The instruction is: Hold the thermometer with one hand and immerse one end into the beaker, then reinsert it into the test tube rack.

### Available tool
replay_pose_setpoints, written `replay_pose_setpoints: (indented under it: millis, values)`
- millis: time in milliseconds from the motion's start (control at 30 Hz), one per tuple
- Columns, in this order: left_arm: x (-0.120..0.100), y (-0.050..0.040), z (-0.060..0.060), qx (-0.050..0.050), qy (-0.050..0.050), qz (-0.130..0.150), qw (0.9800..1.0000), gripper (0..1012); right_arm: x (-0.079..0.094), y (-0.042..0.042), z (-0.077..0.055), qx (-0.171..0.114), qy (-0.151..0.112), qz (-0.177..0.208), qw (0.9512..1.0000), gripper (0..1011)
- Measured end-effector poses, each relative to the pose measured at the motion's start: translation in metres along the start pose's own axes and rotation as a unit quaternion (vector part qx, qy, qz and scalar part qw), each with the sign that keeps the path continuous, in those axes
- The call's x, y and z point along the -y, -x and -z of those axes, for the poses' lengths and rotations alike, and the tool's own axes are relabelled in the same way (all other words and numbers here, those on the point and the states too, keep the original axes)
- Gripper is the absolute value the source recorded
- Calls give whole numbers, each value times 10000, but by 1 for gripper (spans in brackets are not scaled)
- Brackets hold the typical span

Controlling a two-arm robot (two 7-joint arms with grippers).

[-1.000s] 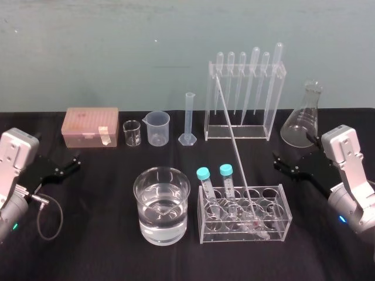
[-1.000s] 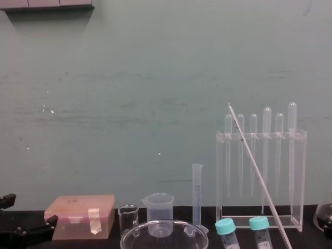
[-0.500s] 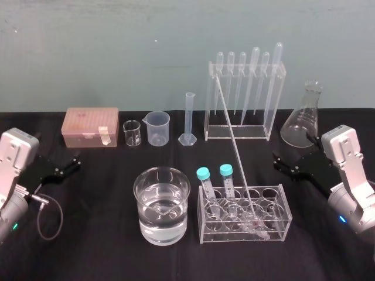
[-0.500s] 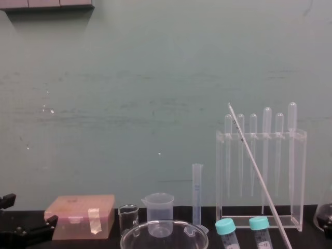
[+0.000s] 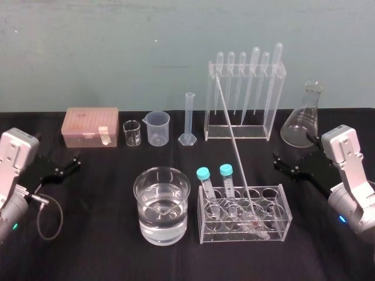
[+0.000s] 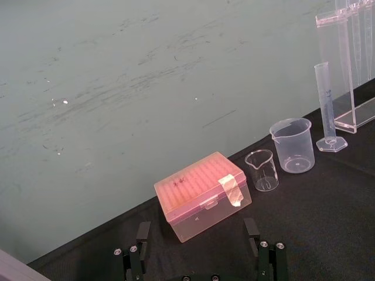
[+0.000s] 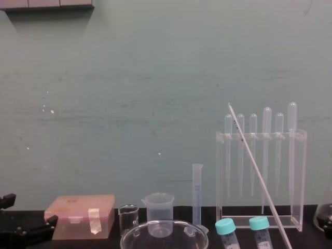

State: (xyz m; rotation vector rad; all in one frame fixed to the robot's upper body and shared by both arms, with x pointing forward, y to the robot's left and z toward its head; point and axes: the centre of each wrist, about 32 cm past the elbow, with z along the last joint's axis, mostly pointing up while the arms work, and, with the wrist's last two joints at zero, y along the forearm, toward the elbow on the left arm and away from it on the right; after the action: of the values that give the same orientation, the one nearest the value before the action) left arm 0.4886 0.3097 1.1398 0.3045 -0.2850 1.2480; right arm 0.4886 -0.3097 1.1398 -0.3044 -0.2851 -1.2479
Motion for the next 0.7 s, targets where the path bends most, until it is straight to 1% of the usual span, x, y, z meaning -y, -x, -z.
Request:
replay_pose_setpoints:
  millis: [700]
  values:
    - [0, 0, 0, 0, 0, 0, 10000, 1008, 0, 0, 0, 0, 0, 0, 10000, 1003]
